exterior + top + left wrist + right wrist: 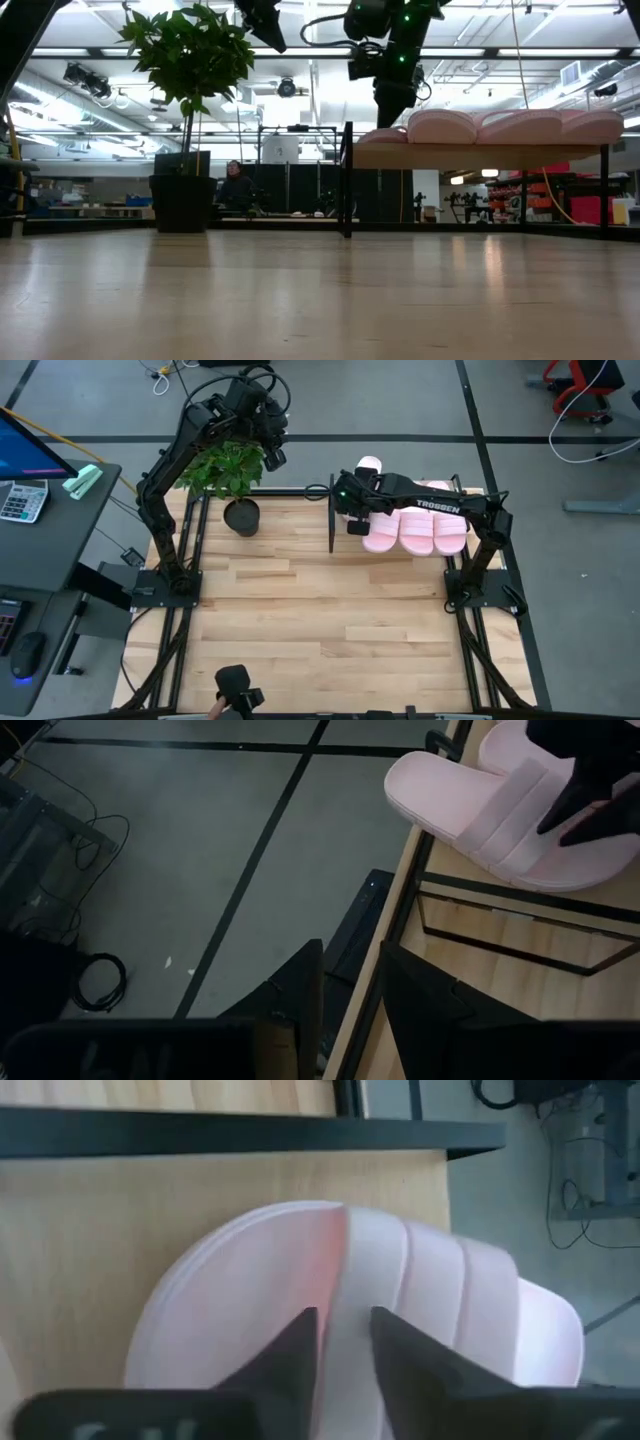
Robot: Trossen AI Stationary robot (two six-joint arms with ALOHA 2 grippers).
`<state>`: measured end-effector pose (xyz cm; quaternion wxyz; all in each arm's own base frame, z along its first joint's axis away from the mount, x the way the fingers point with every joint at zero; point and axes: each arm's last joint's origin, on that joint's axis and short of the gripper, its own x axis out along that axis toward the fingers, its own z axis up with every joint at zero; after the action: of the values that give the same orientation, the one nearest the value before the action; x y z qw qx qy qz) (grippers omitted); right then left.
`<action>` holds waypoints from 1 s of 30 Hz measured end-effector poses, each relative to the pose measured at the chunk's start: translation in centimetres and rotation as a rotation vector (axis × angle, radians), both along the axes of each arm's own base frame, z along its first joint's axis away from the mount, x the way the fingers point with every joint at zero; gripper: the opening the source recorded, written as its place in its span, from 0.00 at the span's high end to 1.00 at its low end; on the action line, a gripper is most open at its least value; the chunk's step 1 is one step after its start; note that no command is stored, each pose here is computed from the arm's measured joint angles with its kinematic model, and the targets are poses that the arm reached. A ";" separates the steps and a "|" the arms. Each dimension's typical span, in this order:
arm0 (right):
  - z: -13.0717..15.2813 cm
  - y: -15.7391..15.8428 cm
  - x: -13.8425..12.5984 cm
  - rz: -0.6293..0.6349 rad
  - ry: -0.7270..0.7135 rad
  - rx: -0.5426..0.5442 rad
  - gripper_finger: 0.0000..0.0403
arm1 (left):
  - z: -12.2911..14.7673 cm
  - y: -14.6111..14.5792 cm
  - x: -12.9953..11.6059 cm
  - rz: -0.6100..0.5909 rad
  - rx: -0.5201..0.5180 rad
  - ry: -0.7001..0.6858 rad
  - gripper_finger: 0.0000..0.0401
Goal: Pick and place slides into the shelf
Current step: Adjust the pink slides on the shelf
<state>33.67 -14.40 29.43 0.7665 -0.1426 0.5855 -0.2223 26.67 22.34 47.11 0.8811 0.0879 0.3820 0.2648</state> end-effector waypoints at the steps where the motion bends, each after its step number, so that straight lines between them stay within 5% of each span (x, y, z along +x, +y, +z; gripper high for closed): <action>1: 0.0 0.0 0.1 -0.001 -0.008 -0.004 0.77 | 0.0 0.0 0.0 -0.001 0.000 0.000 0.73; 6: 0.2 0.0 0.3 0.010 -0.028 -0.015 0.98 | -0.1 0.0 0.0 -0.003 -0.003 0.007 0.73; 22: 0.4 1.1 1.5 0.204 -0.050 -0.018 0.99 | 0.0 0.0 0.0 0.004 -0.008 0.002 0.73; 30: 0.6 0.9 1.3 0.192 -0.006 -0.088 0.95 | 0.0 0.0 0.0 0.005 -0.008 0.000 0.73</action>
<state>34.97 -13.50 30.00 0.7789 -0.2307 0.5567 -0.1737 26.64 22.33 47.07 0.8808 0.0836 0.3831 0.2654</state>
